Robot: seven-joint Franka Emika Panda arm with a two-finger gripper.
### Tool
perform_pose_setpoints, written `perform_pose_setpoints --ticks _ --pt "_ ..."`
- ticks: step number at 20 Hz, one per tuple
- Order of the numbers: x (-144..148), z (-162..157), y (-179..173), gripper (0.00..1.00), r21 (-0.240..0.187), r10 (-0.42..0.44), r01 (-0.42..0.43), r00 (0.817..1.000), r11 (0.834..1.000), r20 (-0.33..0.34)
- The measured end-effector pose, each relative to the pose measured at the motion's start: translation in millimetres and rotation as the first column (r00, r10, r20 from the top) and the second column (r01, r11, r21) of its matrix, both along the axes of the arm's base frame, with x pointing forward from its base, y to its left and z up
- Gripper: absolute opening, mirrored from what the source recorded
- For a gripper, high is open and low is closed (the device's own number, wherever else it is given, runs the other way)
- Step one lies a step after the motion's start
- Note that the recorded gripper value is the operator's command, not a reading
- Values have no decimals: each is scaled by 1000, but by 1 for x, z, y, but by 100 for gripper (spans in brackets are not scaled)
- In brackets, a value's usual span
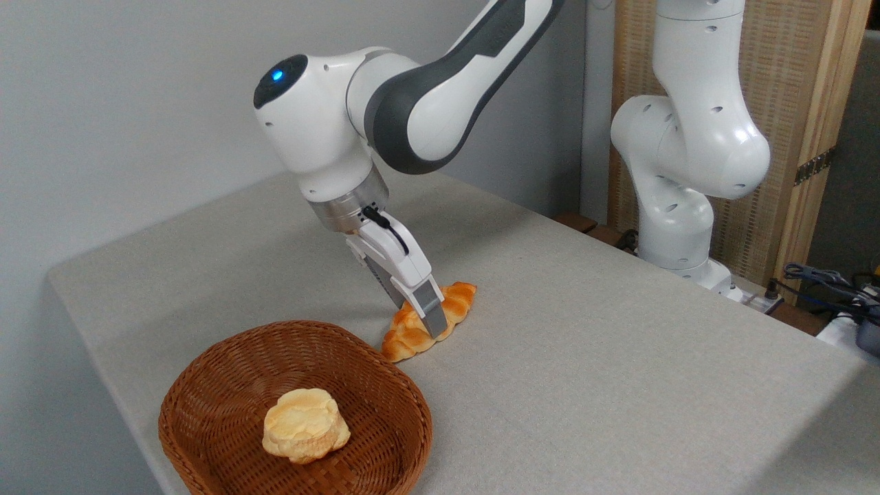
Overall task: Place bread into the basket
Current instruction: 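Close the gripper on the braided bread roll, then lift the braided roll and carry it over the wicker basket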
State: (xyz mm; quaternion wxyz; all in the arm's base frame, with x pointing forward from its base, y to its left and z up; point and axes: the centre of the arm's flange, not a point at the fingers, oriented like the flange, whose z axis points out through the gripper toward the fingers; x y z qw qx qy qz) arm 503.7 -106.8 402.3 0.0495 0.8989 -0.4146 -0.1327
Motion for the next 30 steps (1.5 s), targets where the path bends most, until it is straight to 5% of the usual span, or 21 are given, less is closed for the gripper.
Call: perform_pose_setpoints --ticks 2,4,7,20,25,30 --pt "0 -4 0 95 1 0 0 1000 1000 -7" --pt "1 -6 0 58 2 0 0 1000 1000 -11" --pt "1 -6 0 39 2 0 0 1000 1000 -11" --pt "1 -4 0 41 1 0 0 1000 1000 -7" --pt "0 31 -7 53 -23 -4 6 998 1000 58" --pt "-4 78 -25 52 -74 -10 20 991 997 135"
